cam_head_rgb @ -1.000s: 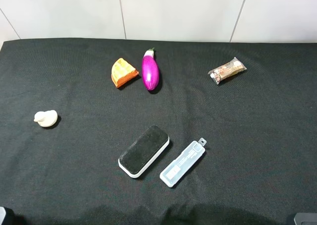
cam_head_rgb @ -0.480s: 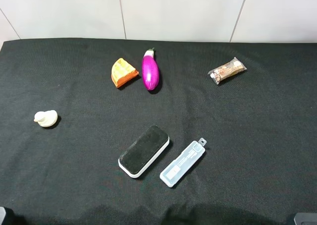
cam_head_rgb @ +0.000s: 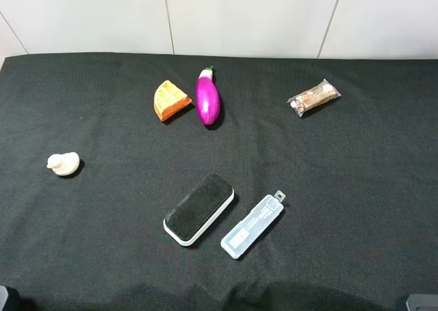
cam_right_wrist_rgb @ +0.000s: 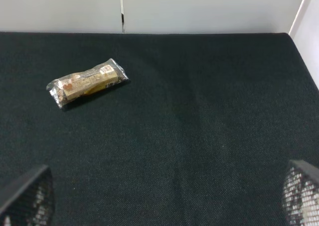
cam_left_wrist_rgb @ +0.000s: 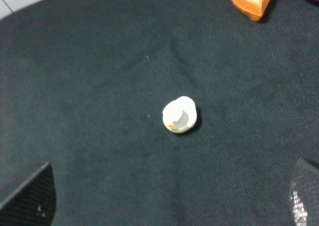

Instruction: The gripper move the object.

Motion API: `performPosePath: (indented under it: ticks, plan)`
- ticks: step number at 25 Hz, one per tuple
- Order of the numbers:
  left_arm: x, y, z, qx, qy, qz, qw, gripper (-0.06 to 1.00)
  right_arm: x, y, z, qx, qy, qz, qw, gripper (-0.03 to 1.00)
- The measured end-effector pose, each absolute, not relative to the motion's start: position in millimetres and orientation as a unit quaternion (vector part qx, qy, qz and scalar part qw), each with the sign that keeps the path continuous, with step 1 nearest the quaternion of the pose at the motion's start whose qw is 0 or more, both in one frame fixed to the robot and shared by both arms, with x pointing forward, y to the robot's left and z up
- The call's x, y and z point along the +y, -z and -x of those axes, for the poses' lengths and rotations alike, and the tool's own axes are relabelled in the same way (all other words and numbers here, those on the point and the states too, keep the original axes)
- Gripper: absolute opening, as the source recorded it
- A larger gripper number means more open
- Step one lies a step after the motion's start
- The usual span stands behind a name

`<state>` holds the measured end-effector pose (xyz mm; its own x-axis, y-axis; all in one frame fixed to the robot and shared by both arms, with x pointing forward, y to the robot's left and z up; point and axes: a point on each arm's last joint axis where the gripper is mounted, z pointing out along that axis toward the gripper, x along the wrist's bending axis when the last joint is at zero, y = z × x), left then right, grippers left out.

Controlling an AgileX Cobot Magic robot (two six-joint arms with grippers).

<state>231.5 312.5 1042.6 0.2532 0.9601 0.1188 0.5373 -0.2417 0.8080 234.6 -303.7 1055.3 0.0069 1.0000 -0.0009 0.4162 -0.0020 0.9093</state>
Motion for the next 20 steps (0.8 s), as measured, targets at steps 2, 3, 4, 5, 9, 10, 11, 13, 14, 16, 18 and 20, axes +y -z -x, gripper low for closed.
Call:
performPosePath:
  ticks: [2, 3, 4, 5, 9, 10, 11, 13, 14, 16, 18, 20]
  plan:
    - [311.4, -1040.2, -230.4, 0.528, -0.322, -0.712, 0.332, 0.99, -303.7, -1055.3, -234.6, 0.593, -0.38, -0.597, 0.384, 0.69]
    - [311.1, -1040.0, -230.6, 0.532, -0.325, -0.708, 0.332, 0.99, -303.7, -1055.3, -234.6, 0.593, -0.38, -0.597, 0.384, 0.69]
    - [310.9, -1040.0, -230.3, 0.536, -0.327, -0.705, 0.331, 0.99, -303.7, -1055.3, -234.6, 0.593, -0.38, -0.597, 0.384, 0.69]
    - [310.9, -1040.1, -230.0, 0.539, -0.33, -0.701, 0.331, 0.99, -303.7, -1055.3, -234.6, 0.593, -0.38, -0.597, 0.384, 0.69]
    - [310.4, -1040.1, -229.5, 0.551, -0.335, -0.691, 0.326, 0.99, -303.7, -1055.3, -234.6, 0.593, -0.38, -0.597, 0.384, 0.69]
    - [310.2, -1040.1, -229.4, 0.554, -0.336, -0.689, 0.325, 0.99, -303.7, -1055.3, -234.6, 0.593, -0.38, -0.597, 0.384, 0.69]
    - [309.9, -1040.1, -229.3, 0.557, -0.337, -0.687, 0.324, 0.99, -303.7, -1055.3, -234.6, 0.593, -0.38, -0.597, 0.384, 0.69]
    - [309.6, -1040.1, -229.1, 0.562, -0.34, -0.682, 0.321, 0.99, -303.7, -1055.3, -234.6, 0.593, -0.38, -0.597, 0.384, 0.69]
    - [309.5, -1040.1, -229.0, 0.565, -0.341, -0.68, 0.32, 0.99, -303.7, -1055.3, -234.6, 0.593, -0.38, -0.597, 0.384, 0.69]
    - [309.2, -1040.1, -228.8, 0.57, -0.343, -0.676, 0.318, 0.99, -303.7, -1055.3, -234.6, 0.593, -0.38, -0.597, 0.384, 0.69]
    - [309.2, -1040.1, -228.8, 0.572, -0.344, -0.674, 0.317, 0.99, -303.7, -1055.3, -234.6, 0.593, -0.38, -0.597, 0.384, 0.69]
    - [309.2, -1040.1, -228.8, 0.572, -0.344, -0.674, 0.317, 0.99, -303.7, -1055.3, -234.6, 0.593, -0.38, -0.597, 0.384, 0.69]
